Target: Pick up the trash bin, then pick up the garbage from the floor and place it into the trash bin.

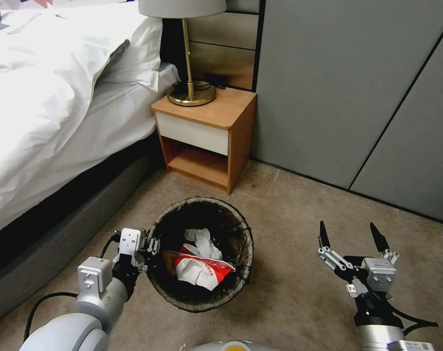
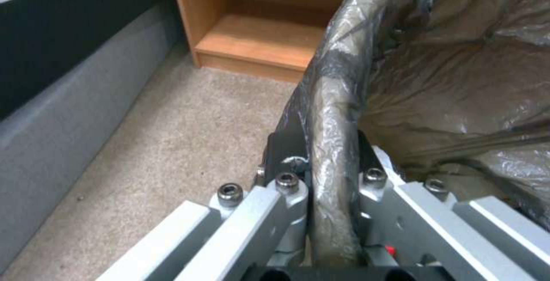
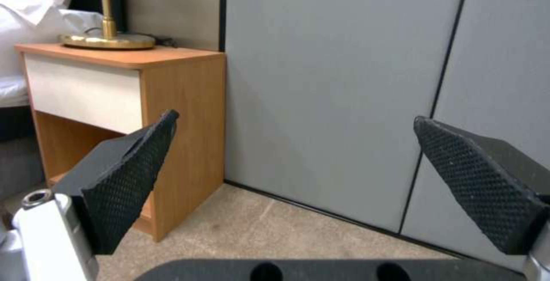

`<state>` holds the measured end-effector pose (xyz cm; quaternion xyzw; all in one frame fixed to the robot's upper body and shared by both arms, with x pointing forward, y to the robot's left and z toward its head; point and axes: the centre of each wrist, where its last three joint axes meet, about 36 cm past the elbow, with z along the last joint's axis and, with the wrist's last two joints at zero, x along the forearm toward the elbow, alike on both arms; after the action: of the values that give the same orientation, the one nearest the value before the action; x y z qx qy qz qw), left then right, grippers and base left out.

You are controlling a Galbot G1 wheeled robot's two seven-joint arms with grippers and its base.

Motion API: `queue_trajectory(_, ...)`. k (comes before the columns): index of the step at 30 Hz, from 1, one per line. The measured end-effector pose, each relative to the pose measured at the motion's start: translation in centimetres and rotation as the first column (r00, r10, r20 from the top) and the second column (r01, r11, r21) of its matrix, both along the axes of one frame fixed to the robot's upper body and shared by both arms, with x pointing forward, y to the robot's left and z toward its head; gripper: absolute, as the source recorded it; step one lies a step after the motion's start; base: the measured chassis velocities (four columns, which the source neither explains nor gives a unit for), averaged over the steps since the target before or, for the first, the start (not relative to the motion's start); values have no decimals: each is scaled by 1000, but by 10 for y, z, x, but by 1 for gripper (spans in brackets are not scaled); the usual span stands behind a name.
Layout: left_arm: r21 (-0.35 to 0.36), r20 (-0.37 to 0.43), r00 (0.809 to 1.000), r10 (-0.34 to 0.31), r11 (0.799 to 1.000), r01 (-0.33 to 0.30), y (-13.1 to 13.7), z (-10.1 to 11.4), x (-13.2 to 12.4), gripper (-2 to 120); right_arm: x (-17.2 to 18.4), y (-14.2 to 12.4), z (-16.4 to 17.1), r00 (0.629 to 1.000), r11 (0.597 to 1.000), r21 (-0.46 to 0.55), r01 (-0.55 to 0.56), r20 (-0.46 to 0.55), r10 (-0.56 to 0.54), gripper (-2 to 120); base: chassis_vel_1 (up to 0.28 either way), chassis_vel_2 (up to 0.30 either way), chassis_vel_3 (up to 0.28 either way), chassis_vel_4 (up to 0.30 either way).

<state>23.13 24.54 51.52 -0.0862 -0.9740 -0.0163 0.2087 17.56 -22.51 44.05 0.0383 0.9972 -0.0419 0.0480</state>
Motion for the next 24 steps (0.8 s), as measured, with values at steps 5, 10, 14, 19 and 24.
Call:
queue_trajectory(5,1,-1,1000,0,1000,0,0,0,0,1,1,0,-1,1000,1000,0,3,-3,-3,100,0,0,0,0)
queue_trajectory(10,2,-1,1000,0,1000,0,0,0,0,1,2,-1,-3,1000,1000,0,6,-10,-6,100,0,0,0,0)
queue_trajectory(14,3,-2,1000,0,1000,0,1,0,0,1,3,-1,-3,1000,1000,1,6,-13,-6,100,0,0,0,0)
queue_trajectory(19,3,-3,1000,3,1000,-3,1,0,-1,1,3,-1,-4,1000,1000,3,6,-14,-6,100,50,55,47,49)
queue_trajectory(24,2,-3,1000,5,1000,-5,1,0,-1,1,4,-1,-4,1000,1000,4,5,-16,-5,100,45,57,56,52)
